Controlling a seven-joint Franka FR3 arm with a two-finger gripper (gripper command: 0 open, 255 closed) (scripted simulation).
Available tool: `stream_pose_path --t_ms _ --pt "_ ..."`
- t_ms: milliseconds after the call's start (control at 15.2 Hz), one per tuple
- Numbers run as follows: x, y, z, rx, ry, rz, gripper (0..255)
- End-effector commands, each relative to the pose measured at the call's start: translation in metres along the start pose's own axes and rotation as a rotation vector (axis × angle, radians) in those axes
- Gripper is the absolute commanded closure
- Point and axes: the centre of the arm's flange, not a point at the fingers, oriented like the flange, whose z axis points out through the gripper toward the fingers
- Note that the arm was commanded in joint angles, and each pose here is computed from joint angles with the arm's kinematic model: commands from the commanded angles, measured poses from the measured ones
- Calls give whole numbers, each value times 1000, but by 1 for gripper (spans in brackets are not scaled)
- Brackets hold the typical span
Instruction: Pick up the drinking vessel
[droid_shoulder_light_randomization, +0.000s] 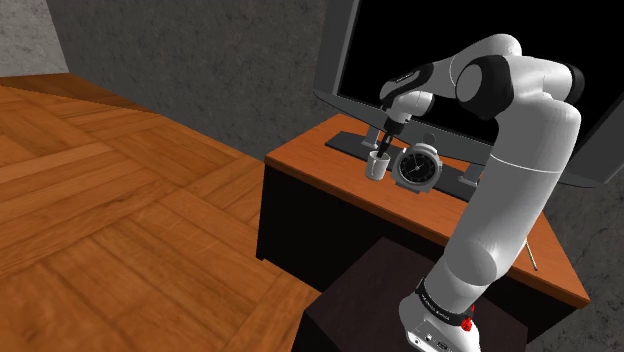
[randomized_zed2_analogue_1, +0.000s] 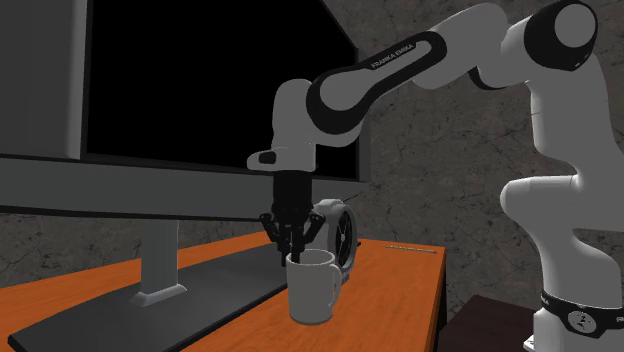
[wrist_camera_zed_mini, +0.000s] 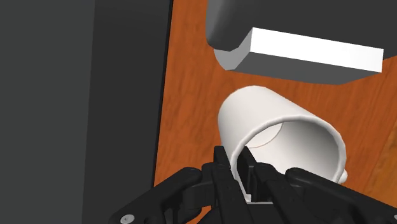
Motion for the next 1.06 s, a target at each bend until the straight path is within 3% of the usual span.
stream_pose_path --t_ms 0,990 --pt "-5 4 16 27 -45 12 255" --pt "2 3 -53 27 -45 12 255"
